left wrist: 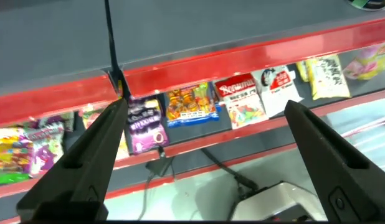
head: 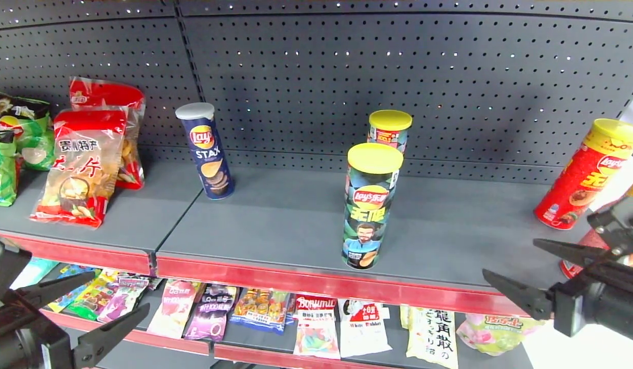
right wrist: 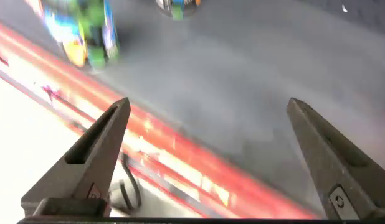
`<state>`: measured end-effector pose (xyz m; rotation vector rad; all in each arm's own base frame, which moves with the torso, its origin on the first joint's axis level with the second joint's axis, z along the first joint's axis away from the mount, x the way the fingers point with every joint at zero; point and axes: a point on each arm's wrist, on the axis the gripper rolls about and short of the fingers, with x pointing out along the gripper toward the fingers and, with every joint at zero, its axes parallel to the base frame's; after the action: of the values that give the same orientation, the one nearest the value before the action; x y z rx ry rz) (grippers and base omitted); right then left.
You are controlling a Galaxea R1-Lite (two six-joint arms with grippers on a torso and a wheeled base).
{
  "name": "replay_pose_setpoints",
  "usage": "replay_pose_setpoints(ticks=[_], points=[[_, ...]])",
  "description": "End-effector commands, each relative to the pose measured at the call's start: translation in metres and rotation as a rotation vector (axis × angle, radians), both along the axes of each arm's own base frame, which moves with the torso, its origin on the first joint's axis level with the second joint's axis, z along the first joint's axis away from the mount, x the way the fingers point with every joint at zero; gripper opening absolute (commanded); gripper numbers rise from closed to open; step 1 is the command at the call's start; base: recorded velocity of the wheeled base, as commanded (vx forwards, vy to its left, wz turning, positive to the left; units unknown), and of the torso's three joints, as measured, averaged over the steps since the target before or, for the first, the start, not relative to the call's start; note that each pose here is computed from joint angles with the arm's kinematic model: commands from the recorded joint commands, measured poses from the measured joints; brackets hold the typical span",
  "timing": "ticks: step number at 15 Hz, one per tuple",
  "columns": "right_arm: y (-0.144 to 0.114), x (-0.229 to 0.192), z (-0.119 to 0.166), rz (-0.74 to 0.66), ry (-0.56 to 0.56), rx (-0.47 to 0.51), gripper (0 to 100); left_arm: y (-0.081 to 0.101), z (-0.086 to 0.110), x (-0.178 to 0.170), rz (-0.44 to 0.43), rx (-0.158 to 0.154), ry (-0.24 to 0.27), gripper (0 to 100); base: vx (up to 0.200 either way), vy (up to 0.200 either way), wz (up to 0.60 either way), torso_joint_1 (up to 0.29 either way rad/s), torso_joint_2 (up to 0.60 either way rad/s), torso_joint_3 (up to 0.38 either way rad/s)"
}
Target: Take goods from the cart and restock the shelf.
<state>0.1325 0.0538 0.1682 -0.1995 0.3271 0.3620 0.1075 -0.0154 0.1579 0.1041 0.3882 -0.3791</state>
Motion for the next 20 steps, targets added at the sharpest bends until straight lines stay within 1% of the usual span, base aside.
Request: replay_pose_setpoints(ticks=[1, 4, 5, 7, 10, 12, 20], points=[[-0.022, -0.036, 0.003, -0.066, -0.045, -0.001, 100, -0.001, 0.001, 0.008, -0.004, 0.005, 0.02, 100, 0.0, 0.0, 0.0, 0.0, 0.0, 0.0], [-0.029, -0.046, 0.001, -0.1, -0.038, -0.011, 100, -0.001, 0.001, 0.013, -0.006, 0.007, 0.03, 100, 0.0, 0.0, 0.0, 0.0, 0.0, 0.0], [-0.031, -0.049, 0.001, -0.112, -0.041, -0.021, 100, -0.001, -0.001, 0.015, -0.006, 0.008, 0.047, 100, 0.0, 0.0, 0.0, 0.0, 0.0, 0.0], [-0.032, -0.052, 0.001, -0.113, -0.053, -0.02, 100, -0.002, -0.003, 0.018, -0.008, 0.012, 0.06, 100, 0.0, 0.0, 0.0, 0.0, 0.0, 0.0], [-0.034, -0.051, 0.0, -0.13, -0.048, -0.02, 100, -0.002, -0.004, 0.021, -0.022, 0.035, 0.062, 100, 0.0, 0.0, 0.0, 0.0, 0.0, 0.0], [-0.034, -0.053, -0.003, -0.122, -0.04, -0.021, 100, -0.002, -0.003, 0.022, -0.028, 0.032, 0.061, 100, 0.0, 0.0, 0.0, 0.0, 0.0, 0.0], [-0.034, -0.053, -0.006, -0.122, -0.027, -0.025, 100, -0.003, -0.001, 0.027, -0.03, 0.031, 0.064, 100, 0.0, 0.0, -0.6, 0.001, 0.0, 0.004]])
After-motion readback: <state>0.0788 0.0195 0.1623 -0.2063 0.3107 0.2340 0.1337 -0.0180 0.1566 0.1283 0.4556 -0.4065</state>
